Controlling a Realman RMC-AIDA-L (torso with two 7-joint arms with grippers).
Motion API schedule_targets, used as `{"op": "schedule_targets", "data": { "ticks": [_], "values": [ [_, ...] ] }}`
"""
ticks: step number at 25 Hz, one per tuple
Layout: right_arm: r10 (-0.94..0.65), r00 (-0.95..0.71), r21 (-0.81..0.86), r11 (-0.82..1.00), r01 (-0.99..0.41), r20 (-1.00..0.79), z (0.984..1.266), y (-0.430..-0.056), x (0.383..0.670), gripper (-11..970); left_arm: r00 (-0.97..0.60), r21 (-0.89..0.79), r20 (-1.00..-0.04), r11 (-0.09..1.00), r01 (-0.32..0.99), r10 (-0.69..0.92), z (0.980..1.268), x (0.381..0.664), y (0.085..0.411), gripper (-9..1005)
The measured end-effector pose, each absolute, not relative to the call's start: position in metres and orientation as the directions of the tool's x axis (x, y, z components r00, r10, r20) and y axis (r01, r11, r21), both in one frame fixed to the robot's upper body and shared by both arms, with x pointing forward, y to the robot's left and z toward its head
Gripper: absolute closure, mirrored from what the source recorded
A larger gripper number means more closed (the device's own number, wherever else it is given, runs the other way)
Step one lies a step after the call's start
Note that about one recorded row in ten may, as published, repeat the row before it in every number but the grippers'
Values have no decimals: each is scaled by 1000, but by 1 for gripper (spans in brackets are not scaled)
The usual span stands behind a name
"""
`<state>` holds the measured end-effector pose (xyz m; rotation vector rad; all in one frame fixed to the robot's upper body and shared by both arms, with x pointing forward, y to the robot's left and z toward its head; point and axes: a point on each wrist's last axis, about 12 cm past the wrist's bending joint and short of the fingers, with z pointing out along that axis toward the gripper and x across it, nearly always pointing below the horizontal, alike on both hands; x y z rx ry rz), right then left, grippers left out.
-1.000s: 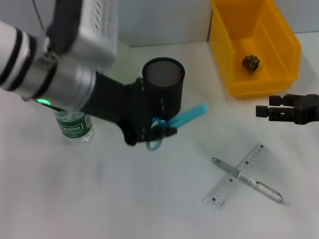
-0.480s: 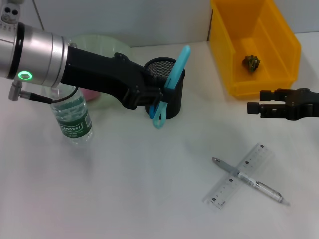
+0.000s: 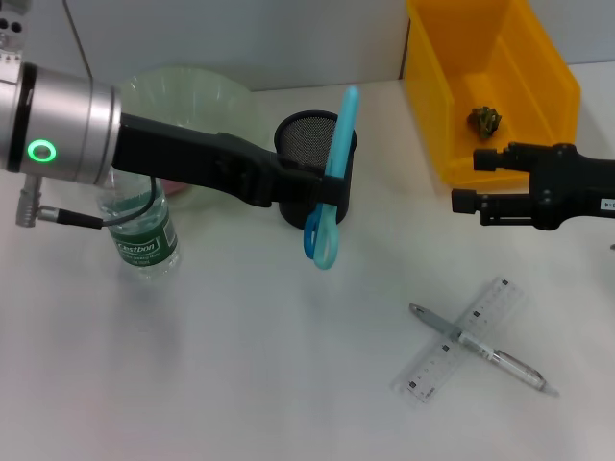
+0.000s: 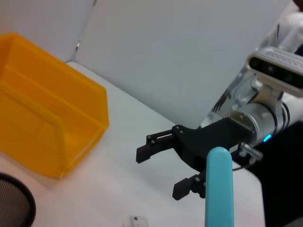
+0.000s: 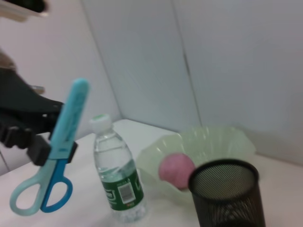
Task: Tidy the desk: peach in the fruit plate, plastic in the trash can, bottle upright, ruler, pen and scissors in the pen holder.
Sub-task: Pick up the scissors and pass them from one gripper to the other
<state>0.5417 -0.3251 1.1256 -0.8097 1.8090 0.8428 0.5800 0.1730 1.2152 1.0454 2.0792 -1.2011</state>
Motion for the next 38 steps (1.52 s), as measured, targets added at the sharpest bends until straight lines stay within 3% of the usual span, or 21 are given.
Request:
{"op": "schedule_targets", "data": {
  "ticks": [9, 18, 24, 30, 38],
  "values": [
    [-196, -83, -28, 507, -861, -977, 1126, -316, 543, 141, -736, -660, -638, 331, 674, 226, 1208, 583, 191, 741],
    [-181, 206, -271, 511, -816, -962, 1112, -306, 538, 141, -865, -785, -474, 366, 500, 165, 1204, 581, 192, 740],
    [-212, 411, -457, 536, -710, -887, 1096, -295, 531, 141, -925, -846, -364, 374, 379, 112, 1198, 581, 192, 739],
    [-315, 584, -640, 574, -510, -748, 1079, -281, 524, 141, -963, -894, -262, 358, 268, 66, 1195, 580, 191, 738],
    [-394, 700, -780, 492, -386, -596, 1066, -257, 517, 141, -982, -942, -177, 279, 186, 59, 1186, 579, 186, 737]
  ]
}}
